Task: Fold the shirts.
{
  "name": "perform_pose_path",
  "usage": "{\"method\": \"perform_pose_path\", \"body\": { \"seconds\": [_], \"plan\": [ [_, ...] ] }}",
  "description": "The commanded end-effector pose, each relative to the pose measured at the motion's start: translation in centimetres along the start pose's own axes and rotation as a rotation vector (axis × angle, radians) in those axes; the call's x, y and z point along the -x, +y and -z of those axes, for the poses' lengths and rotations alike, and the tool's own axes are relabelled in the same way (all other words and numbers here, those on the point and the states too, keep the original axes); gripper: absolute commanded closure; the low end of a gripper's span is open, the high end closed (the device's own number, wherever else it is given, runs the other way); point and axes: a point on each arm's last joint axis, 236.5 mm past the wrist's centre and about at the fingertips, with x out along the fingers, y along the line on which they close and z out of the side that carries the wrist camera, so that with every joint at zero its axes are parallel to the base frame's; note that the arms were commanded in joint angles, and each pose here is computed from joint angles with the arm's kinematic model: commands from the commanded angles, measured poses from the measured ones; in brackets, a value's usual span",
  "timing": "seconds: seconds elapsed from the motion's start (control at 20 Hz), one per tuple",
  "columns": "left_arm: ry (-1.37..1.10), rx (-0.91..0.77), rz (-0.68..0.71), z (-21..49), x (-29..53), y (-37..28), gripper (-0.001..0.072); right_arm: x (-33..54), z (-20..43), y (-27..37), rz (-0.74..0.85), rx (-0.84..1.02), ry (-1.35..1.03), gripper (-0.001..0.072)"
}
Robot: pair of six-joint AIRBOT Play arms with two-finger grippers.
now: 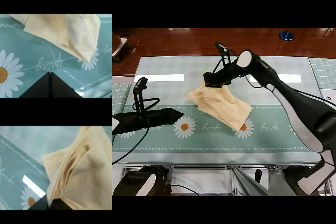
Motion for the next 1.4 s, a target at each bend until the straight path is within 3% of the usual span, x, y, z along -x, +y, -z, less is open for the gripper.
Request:
{"method": "perform_pose_path", "body": {
  "seconds": [0.0,0.05,0.35,0.55,0.7,0.8,0.9,1.05,1.35],
  "plan": [
    [-0.021,0.016,-0.013,0.1,-0.5,0.8,0.0687,-3.0,0.2,0.0,-0.043,-0.028,0.026,0.0347],
    [-0.031,0.017,-0.015,-0.2,-0.4,0.8,0.0687,-3.2,0.5,0.2,-0.060,-0.013,0.036,0.0299],
    [-0.065,0.025,-0.028,-1.2,-0.7,1.3,0.0687,5.9,1.2,-1.5,-0.006,0.013,0.141,0.0300],
    [-0.064,0.026,-0.029,-1.1,-0.8,1.3,0.0687,18.6,3.1,-8.1,0.461,0.073,0.078,0.0300],
    [-0.064,0.026,-0.029,-1.1,-0.8,1.3,0.0687,25.1,8.5,-13.9,0.713,-0.076,-0.112,0.0300],
    [-0.064,0.026,-0.029,-1.1,-0.8,1.3,0.0687,24.8,13.9,-16.8,0.685,-0.291,-0.260,0.0300],
    [-0.064,0.026,-0.029,-1.1,-0.8,1.3,0.0687,21.9,18.9,-17.9,0.553,-0.499,-0.370,0.0300],
    [-0.064,0.029,-0.028,-1.1,-0.8,1.3,0.0687,17.1,22.9,-18.3,0.387,-0.702,-0.363,0.0301],
    [-0.064,0.042,-0.028,-1.1,-0.8,1.3,0.0687,11.4,20.7,-16.9,0.197,-0.734,-0.273,0.0301]
  ]
}}
